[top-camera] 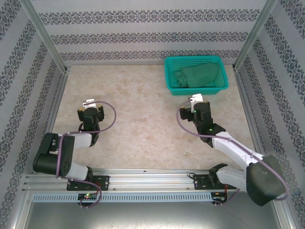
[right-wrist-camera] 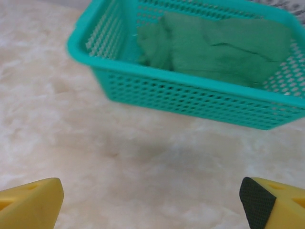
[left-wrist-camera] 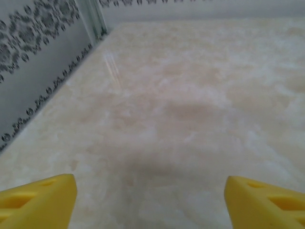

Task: Roll up the long pants

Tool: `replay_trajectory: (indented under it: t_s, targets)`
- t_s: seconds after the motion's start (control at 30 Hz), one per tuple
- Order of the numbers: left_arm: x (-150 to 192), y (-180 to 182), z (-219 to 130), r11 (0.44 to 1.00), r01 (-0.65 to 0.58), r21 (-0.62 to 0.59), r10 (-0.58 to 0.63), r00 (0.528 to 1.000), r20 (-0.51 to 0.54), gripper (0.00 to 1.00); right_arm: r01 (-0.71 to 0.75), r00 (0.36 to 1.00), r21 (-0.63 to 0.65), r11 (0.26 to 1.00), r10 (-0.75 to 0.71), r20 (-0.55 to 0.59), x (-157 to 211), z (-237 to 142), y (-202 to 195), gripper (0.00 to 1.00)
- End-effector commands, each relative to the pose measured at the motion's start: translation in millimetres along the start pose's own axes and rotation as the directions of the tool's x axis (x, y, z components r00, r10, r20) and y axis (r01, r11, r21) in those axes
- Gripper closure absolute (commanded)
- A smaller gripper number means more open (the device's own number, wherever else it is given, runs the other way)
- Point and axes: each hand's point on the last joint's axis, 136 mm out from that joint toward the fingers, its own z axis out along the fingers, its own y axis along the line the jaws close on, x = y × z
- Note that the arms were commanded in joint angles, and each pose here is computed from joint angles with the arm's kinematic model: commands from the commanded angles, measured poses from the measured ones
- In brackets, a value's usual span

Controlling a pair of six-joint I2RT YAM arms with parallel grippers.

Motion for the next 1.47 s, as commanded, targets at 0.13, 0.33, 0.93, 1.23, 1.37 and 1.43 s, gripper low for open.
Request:
replay_trajectory:
  t_s: [0.13, 0.33, 0.93, 1.23, 1.37, 1.43]
  targets:
    - [-18.5, -15.4, -10.2, 0.999, -0.01, 0.048, 0.004, 0.992, 0.123, 0.0, -0.006, 0.997, 0.105, 0.994, -0.002, 0.082, 6.5, -3.0, -44.2, 0.06]
    - [-9.6, -29.0, -7.0, 0.981, -0.002, 0.195, -0.032, 0.984, 0.174, 0.0, -0.078, 0.986, 0.058, 0.995, 0.068, 0.152, 17.2, 11.7, -53.3, 0.05]
    - [-1.8, -43.0, 12.7, 0.954, -0.005, 0.3, 0.0, 1.0, 0.017, 0.0, -0.125, 0.979, -0.049, 0.991, 0.131, 0.154, 33.0, 62.6, -61.2, 0.02]
    - [-1.6, -43.1, 12.9, 0.953, -0.005, 0.302, 0.0, 1.0, 0.016, 0.0, -0.151, 0.981, 0.027, 0.988, 0.146, 0.128, 36.0, 67.2, -71.8, 0.02]
    - [-1.9, -42.2, 13.2, 0.954, -0.004, 0.3, -0.001, 1.0, 0.017, 0.0, -0.152, 0.981, 0.022, 0.988, 0.148, 0.129, 35.3, 67.3, -71.4, 0.02]
    - [-1.6, -42.5, 13.1, 0.954, -0.003, 0.3, -0.001, 1.0, 0.016, 0.0, -0.153, 0.98, 0.026, 0.988, 0.148, 0.135, 35.4, 65.5, -72.4, 0.02]
